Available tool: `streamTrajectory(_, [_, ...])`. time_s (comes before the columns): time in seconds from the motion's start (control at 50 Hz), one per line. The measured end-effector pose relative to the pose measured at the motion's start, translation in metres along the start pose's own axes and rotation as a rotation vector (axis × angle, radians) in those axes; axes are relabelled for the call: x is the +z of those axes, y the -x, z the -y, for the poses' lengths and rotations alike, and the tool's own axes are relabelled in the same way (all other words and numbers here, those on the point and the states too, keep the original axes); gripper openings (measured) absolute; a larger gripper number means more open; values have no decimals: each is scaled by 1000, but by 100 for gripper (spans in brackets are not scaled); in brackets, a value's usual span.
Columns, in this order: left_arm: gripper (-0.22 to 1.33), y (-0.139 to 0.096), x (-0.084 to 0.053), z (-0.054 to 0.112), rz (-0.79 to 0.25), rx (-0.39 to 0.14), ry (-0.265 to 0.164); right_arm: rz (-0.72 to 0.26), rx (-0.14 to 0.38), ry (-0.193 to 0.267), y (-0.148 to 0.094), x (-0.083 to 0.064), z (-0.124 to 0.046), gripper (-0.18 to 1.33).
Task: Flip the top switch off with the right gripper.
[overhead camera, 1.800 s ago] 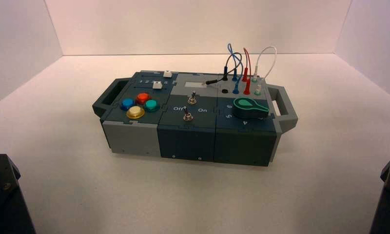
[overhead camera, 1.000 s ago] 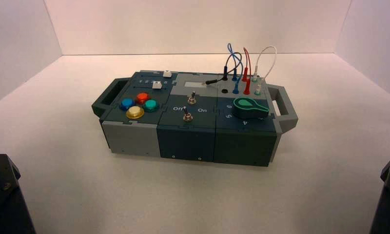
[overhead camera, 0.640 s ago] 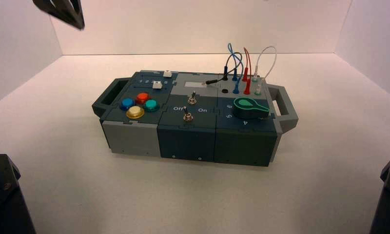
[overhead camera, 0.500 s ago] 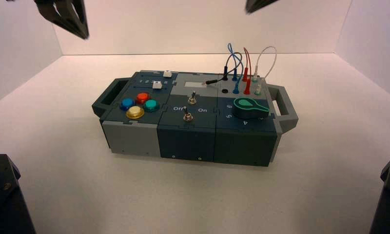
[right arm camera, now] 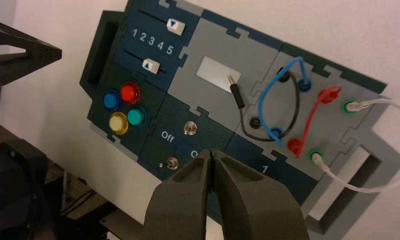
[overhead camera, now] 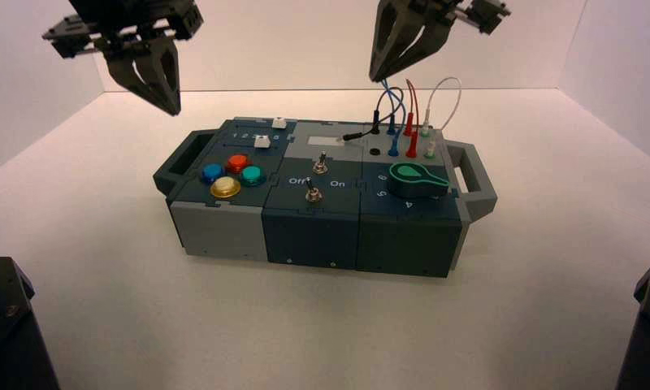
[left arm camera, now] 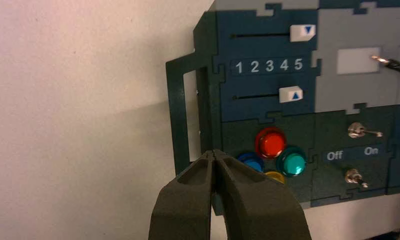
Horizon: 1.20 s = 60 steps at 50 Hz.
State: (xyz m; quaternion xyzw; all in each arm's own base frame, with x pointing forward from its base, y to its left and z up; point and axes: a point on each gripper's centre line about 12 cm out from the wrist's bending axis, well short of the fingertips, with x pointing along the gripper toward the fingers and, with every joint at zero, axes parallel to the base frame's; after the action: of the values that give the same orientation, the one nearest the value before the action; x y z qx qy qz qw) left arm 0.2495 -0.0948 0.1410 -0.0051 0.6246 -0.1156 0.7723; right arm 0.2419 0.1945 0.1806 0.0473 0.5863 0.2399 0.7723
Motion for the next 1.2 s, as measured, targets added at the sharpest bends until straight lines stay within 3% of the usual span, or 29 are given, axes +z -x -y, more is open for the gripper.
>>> streamTrajectory(0.8, [-16, -65, 5, -1, -107, 23, 22, -84, 14, -44, -37, 1, -7, -14])
streamTrajectory(1.2, [-17, -83, 7, -4, -141, 33, 30, -165, -2, -122, -66, 0, -5, -14])
